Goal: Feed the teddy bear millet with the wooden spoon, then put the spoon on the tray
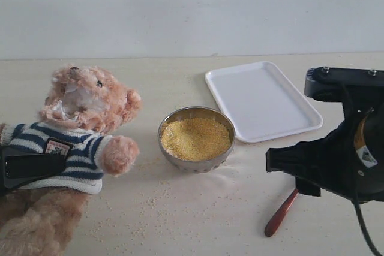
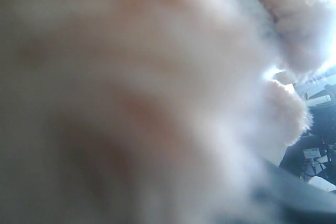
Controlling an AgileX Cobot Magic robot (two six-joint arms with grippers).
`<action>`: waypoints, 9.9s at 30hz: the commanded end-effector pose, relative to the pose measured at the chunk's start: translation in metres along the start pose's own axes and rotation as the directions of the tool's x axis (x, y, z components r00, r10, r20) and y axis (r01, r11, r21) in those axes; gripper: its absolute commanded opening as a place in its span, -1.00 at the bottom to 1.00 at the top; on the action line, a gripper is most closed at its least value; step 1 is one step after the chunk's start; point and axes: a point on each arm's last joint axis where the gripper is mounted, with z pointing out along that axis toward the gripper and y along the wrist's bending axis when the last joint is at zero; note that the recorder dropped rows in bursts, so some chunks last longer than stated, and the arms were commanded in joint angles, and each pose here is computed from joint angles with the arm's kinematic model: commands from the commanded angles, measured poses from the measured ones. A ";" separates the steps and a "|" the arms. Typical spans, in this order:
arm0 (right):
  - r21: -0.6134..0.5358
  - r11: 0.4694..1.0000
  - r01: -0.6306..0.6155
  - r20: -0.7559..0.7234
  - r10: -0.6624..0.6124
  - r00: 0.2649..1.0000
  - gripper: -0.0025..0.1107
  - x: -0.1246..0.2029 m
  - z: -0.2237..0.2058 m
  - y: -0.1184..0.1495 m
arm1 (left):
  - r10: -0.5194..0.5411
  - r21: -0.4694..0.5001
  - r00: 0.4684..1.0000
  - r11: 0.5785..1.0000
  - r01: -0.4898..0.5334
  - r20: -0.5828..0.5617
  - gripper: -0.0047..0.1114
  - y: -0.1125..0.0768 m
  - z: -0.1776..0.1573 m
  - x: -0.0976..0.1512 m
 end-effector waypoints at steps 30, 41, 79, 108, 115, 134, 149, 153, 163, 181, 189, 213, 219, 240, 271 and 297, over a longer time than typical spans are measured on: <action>0.019 0.971 -0.239 -0.098 0.239 0.966 0.09 -0.005 0.096 0.024 | 0.010 0.030 1.000 0.999 -0.011 0.024 -0.83 -0.003 -0.001 -0.004; 0.051 0.971 -0.232 -0.135 0.237 0.962 0.09 0.002 0.112 0.026 | 0.010 0.030 1.000 0.999 -0.011 0.024 -0.83 -0.003 -0.001 -0.004; 0.144 0.978 0.151 -0.156 -0.129 0.979 -0.93 0.010 0.098 0.012 | 0.009 0.030 1.000 0.999 -0.010 0.024 -0.83 -0.003 -0.001 -0.004; 0.321 0.496 0.807 -0.056 -0.840 0.539 -0.93 -0.042 -0.059 0.033 | 0.009 0.030 1.000 0.999 -0.010 0.024 -0.83 -0.003 -0.001 -0.004; 0.282 0.318 0.905 -0.085 -0.931 0.354 -0.93 -0.025 -0.044 0.091 | 0.009 0.030 1.000 0.999 -0.010 0.024 -0.83 -0.003 -0.001 -0.004; 0.451 -0.062 0.890 -0.275 -0.959 0.072 -0.94 -0.039 0.000 0.118 | 0.009 0.030 1.000 0.999 -0.010 0.024 -0.83 -0.003 -0.001 -0.004; 0.425 -0.144 0.894 -0.406 -0.913 0.045 -0.94 -0.033 0.056 0.124 | 0.010 0.031 1.000 0.999 -0.010 0.022 -0.83 -0.003 -0.001 -0.004; 0.419 -0.155 0.894 -0.416 -0.908 0.038 -0.94 -0.032 0.060 0.124 | 0.010 0.031 1.000 0.999 -0.010 0.022 -0.83 -0.003 -0.001 -0.004; 0.424 -0.125 0.897 -0.418 -0.905 0.071 -0.94 -0.028 0.070 0.125 | 0.010 0.031 1.000 0.999 -0.010 0.022 -0.83 -0.003 -0.001 -0.004; 0.370 -0.150 0.917 -0.471 -0.881 0.046 -0.94 -0.015 0.081 0.113 | 0.010 0.031 1.000 0.999 -0.010 0.022 -0.83 -0.003 -0.001 -0.004; 0.336 -0.114 0.935 -0.464 -0.884 0.059 -0.94 -0.011 0.082 0.113 | 0.010 0.031 1.000 0.999 -0.010 0.022 -0.83 -0.003 -0.001 -0.004; 0.244 0.121 0.962 -0.331 -0.922 0.200 -0.94 -0.013 0.079 0.113 | 0.010 0.031 1.000 0.999 -0.010 0.022 -0.83 -0.003 -0.001 -0.004; 0.190 0.276 0.942 -0.298 -0.898 0.323 -0.94 -0.028 0.077 0.104 | 0.010 0.031 1.000 0.999 -0.010 0.022 -0.83 -0.003 -0.001 -0.004; 0.177 0.209 0.962 -0.305 -0.918 0.255 -0.94 -0.056 0.068 0.103 | 0.009 0.030 1.000 0.999 -0.010 0.024 -0.83 -0.003 -0.001 -0.004; 0.252 -0.079 0.964 -0.396 -0.918 0.028 -0.94 -0.051 0.097 0.117 | 0.009 0.030 1.000 0.999 -0.010 0.024 -0.83 -0.003 -0.001 -0.004; 0.151 0.152 0.977 -0.310 -0.931 0.193 -0.94 -0.038 0.090 0.122 | 0.009 0.030 1.000 0.999 -0.010 0.024 -0.83 -0.003 -0.001 -0.004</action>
